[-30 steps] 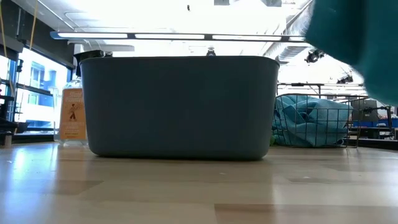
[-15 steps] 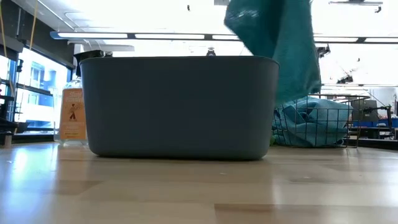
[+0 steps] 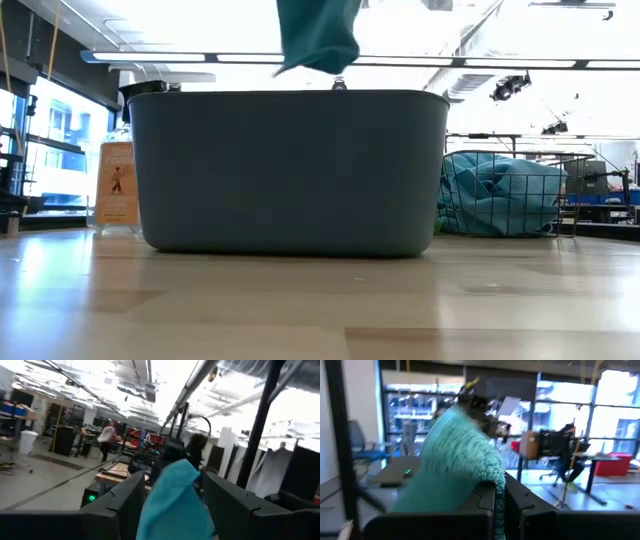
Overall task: Sort microfiber towel by color & place in baskets
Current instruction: Put the blue microfiber cloth into the gold wire basket
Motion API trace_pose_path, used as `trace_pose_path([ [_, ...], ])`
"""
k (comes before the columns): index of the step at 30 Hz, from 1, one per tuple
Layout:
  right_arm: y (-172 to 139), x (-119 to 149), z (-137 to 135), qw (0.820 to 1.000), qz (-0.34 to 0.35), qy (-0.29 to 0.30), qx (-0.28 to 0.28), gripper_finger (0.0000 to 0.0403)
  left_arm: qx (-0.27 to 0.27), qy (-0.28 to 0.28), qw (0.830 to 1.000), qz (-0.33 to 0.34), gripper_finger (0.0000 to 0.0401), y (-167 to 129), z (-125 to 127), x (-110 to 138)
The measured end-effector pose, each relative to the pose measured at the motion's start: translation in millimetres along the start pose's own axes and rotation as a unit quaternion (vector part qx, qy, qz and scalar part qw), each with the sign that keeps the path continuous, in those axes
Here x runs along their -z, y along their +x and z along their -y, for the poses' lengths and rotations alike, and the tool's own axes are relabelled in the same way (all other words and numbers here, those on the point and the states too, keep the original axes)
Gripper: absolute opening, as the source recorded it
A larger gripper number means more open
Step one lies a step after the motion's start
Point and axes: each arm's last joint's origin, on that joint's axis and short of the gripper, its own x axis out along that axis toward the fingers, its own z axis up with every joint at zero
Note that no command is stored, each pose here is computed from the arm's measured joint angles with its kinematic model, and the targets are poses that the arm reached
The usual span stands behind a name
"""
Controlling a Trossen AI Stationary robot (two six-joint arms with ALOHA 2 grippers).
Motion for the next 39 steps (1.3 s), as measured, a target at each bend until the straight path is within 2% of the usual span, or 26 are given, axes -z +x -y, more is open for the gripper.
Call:
trace_pose_path([
  [3,2.8,2.6,5.5,1.000,-0.002,0.005,0.010,0.0000,-0.003,0.039,0.999,-0.022,0.0190,4.7,-2.2,6.0],
  [7,9.0,9.9,7.7,1.000,-0.014,0.022,-0.007,0.0000,0.009,0.105,0.993,-0.061,0.0190,17.0,-4.1,19.5],
  [11,11.8,12.8,7.1,1.000,-0.018,0.022,-0.011,0.0000,0.024,0.148,0.986,-0.076,0.0190,26.2,-3.6,27.5],
  [23,12.5,14.6,7.5,0.999,-0.025,0.019,-0.003,0.0000,0.034,0.166,0.982,-0.086,0.0190,30.9,-2.4,32.6],
  [29,-1.3,9.0,18.7,0.999,-0.047,0.014,0.016,0.0000,0.033,0.165,0.982,-0.089,0.0190,30.7,-2.5,33.2],
  [34,-31.3,-5.7,34.5,0.996,-0.066,-0.001,0.058,0.0000,0.033,0.165,0.982,-0.090,0.0190,30.7,-2.7,33.4],
  [39,-71.3,-26.4,53.0,0.983,-0.061,-0.037,0.167,0.0000,0.022,0.166,0.982,-0.089,0.0190,30.7,-3.3,33.2],
])
